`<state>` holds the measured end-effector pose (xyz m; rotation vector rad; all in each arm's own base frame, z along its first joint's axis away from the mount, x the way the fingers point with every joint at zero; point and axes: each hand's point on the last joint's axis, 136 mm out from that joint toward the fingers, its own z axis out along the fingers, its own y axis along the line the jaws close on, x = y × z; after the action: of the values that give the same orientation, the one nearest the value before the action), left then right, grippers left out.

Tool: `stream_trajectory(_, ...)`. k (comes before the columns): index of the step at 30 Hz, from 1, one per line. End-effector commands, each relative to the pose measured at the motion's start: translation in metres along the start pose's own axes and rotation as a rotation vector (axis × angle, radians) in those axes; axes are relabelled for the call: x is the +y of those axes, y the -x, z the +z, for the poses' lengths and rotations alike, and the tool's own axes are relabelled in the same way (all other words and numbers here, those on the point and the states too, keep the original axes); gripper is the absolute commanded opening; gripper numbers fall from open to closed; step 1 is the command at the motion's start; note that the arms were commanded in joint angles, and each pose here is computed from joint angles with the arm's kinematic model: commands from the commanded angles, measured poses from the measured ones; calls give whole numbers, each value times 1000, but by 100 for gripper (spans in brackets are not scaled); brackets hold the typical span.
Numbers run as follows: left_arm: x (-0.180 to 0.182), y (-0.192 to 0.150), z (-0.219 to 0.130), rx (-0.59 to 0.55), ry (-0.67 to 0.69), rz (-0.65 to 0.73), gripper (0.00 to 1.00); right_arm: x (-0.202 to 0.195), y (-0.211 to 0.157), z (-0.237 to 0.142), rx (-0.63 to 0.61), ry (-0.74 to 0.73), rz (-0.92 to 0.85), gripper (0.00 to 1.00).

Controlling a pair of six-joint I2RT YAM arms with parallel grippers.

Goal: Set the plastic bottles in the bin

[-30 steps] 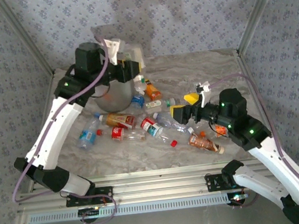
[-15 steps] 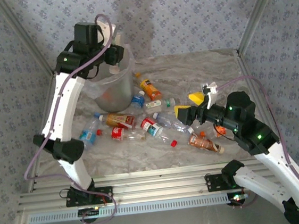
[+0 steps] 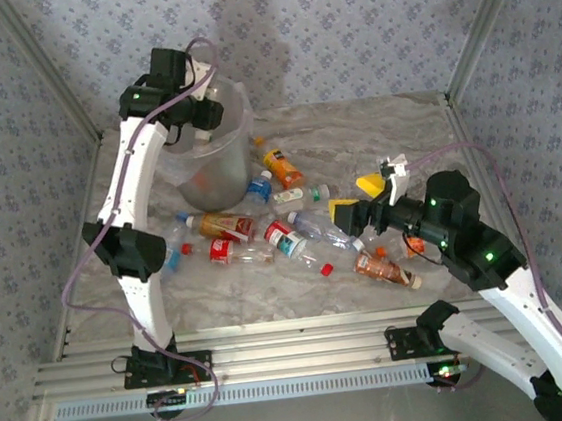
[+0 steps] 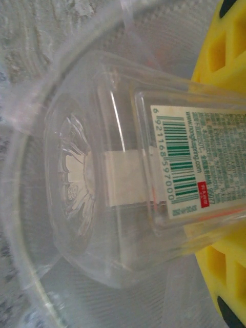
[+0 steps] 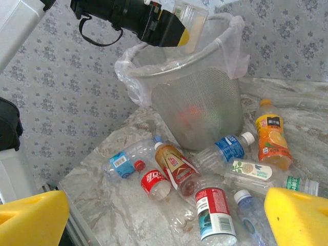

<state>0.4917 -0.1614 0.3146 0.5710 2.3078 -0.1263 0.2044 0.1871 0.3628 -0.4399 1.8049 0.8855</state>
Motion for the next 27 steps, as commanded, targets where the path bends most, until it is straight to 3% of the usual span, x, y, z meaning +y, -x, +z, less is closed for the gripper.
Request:
stream_trajectory(1, -4, -19, 20, 58, -77, -43, 48, 5, 6, -3, -2, 12, -19, 100)
stream_trajectory(8, -19, -40, 50, 104, -210, -119, 53, 2, 3, 3, 15, 5, -18, 100)
stream_trajectory(14, -22, -53, 63, 141, -222, -147, 62, -2, 0, 5, 25, -9, -12, 100)
stream_trajectory(22, -19, -41, 46, 98, -225, -188, 79, -7, -8, 7, 50, -25, -4, 100)
stream_trajectory(27, -11, -31, 24, 52, -213, -219, 84, -17, -16, 9, 75, -69, 8, 100)
